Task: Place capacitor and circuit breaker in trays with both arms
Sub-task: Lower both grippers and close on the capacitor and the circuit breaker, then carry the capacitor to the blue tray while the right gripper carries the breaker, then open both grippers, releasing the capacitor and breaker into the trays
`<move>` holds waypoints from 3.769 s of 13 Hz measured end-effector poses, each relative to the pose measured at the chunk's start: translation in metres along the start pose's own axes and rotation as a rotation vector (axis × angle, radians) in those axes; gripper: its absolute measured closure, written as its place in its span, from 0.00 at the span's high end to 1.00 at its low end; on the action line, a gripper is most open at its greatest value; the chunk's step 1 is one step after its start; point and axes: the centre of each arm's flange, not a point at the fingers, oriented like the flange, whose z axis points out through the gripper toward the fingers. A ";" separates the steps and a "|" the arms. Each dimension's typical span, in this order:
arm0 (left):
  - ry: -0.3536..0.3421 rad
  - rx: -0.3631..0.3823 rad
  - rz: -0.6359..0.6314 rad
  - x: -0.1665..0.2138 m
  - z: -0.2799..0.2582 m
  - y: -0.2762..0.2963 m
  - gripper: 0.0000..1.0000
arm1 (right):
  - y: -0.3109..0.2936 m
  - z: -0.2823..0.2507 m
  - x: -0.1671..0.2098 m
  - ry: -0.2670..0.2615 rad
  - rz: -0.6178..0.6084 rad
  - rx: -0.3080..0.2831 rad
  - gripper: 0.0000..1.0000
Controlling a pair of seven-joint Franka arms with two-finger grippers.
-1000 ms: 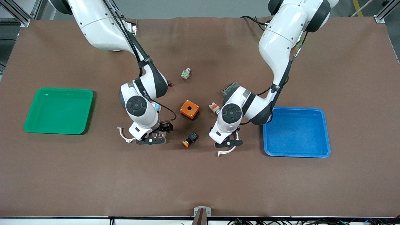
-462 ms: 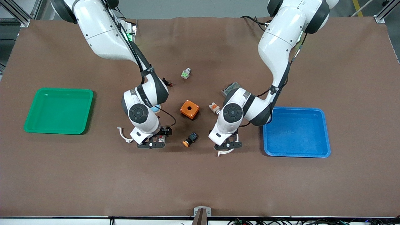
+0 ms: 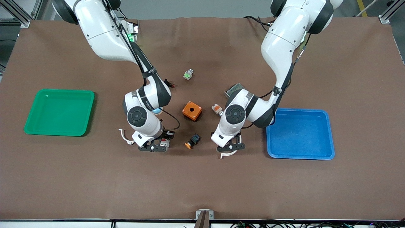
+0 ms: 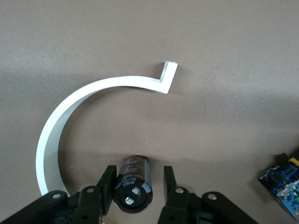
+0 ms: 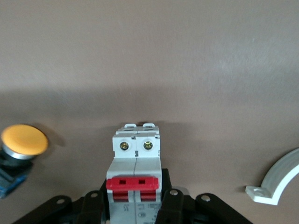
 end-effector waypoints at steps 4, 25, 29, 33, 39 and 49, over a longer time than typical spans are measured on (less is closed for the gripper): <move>-0.003 0.002 0.004 -0.003 0.002 0.002 0.48 | 0.057 -0.092 0.019 -0.076 0.032 -0.075 0.40; 0.001 0.031 0.064 0.113 -0.169 -0.232 0.35 | 0.492 -0.109 -0.039 -0.292 -0.069 -0.076 0.40; -0.083 0.054 0.040 0.110 -0.144 -0.300 0.35 | 0.514 -0.090 -0.056 -0.286 -0.054 -0.067 0.40; -0.115 0.059 0.011 0.095 -0.107 -0.342 0.35 | 0.538 -0.079 -0.063 -0.214 -0.068 -0.080 0.40; -0.081 0.051 -0.006 0.065 -0.039 -0.362 0.35 | 0.556 -0.051 -0.074 -0.238 -0.089 -0.065 0.40; 0.006 0.043 -0.012 0.085 -0.108 -0.365 1.00 | 0.558 -0.034 -0.070 -0.243 -0.095 -0.062 0.77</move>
